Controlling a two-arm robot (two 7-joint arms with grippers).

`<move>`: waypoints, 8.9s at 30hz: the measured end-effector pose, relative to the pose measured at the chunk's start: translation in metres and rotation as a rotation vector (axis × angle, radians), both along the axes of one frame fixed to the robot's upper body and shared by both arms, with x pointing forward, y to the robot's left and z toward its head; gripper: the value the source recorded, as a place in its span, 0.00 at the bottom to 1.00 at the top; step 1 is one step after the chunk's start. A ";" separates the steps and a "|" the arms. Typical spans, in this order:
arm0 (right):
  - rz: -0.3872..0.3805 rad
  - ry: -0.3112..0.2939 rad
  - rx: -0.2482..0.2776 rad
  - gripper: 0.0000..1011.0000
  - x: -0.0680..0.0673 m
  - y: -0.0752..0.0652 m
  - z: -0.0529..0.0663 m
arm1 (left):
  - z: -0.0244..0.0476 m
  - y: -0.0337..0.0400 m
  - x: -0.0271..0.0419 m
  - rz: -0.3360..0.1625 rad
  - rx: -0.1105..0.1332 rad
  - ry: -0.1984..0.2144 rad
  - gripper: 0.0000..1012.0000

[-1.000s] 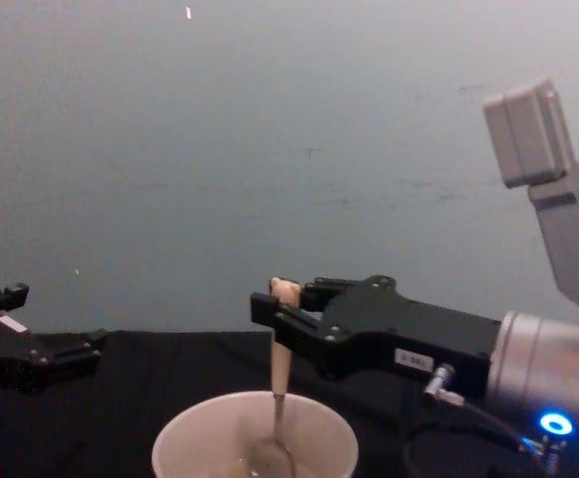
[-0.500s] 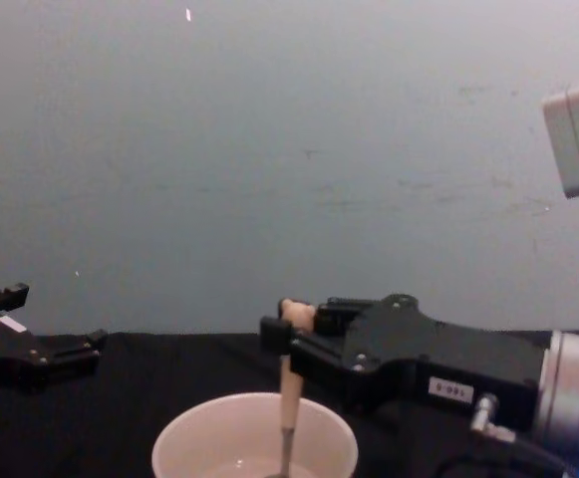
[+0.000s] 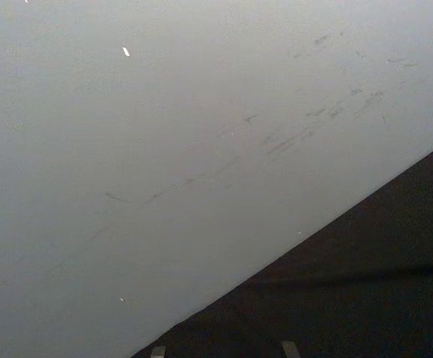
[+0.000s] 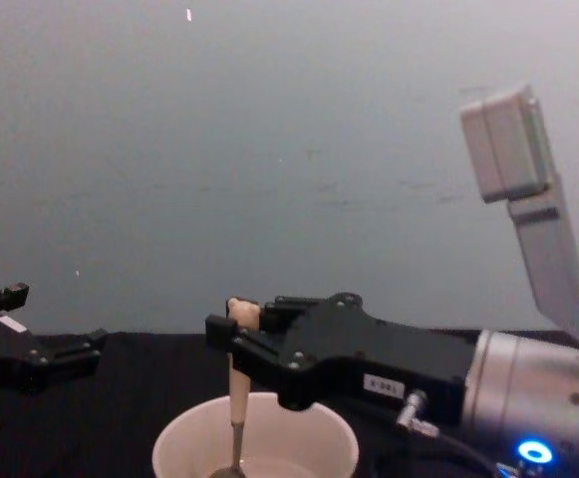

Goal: Pick up the stirring spoon with one hand, stir inside the cup, then place it back in its original position.

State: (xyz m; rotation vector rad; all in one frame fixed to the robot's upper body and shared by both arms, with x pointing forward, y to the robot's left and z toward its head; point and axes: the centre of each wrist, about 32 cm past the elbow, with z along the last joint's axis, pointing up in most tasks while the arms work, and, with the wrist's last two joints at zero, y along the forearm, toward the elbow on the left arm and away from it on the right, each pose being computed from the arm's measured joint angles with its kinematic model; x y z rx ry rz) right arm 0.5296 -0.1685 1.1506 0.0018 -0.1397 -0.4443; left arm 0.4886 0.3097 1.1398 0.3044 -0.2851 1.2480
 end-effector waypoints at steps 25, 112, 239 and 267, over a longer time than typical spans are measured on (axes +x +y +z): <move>-0.090 -0.014 0.002 0.21 0.018 -0.008 0.001 | 0.0000 0.0000 0.0000 0.000 0.000 0.000 0.99; -0.082 -0.105 0.133 0.21 0.010 -0.027 0.057 | 0.0000 0.0000 0.0000 0.000 0.000 0.000 0.99; -0.462 0.194 0.021 0.21 -0.036 -0.084 0.022 | 0.0000 0.0000 0.0000 0.000 0.000 0.000 0.99; -0.471 0.195 0.010 0.40 -0.035 -0.084 0.021 | 0.0000 0.0000 0.0000 0.000 0.000 0.000 0.99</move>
